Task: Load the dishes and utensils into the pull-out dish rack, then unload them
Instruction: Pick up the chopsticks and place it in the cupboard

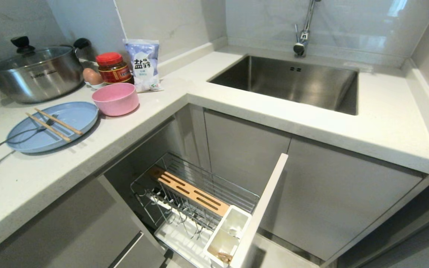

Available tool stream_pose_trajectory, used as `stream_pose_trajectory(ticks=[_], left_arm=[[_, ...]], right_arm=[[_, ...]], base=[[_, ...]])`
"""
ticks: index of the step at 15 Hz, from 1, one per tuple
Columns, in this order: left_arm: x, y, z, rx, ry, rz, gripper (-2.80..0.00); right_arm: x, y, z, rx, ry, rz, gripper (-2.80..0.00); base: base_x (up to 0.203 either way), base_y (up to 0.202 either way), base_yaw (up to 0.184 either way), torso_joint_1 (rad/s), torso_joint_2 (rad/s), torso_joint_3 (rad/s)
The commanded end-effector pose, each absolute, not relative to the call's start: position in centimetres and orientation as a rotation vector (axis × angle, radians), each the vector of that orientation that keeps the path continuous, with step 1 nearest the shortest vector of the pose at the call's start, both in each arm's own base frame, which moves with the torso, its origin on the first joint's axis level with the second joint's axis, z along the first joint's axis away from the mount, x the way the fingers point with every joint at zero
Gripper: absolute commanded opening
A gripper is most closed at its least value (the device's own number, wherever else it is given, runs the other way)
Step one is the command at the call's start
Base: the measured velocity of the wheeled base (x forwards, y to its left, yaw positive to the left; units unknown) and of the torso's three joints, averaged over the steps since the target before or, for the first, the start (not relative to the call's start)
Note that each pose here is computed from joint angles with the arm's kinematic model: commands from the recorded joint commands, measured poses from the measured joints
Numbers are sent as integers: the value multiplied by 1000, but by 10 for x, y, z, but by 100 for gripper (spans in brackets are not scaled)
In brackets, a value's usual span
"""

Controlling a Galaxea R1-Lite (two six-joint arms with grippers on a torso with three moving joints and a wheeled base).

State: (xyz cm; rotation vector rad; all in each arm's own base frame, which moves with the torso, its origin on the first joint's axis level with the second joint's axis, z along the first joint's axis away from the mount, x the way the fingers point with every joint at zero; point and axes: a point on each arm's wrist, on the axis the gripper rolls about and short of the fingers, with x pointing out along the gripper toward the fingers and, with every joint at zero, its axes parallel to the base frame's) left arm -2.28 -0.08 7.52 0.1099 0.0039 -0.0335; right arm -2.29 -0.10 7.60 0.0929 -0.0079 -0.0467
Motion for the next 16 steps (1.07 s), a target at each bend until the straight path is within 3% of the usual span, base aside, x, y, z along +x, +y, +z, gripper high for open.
stream_pose_trajectory(ticks=[1,16], left_arm=[[-23,-1,75,111,5,-34,-280],[-23,-1,75,113,5,-36,-280]], right_arm=[[-23,-1,76,94,-13,-48,-280],[-23,-1,76,94,-13,-48,-280]], base=[[0,0,0,3,2,-194],[0,0,0,3,5,-184]])
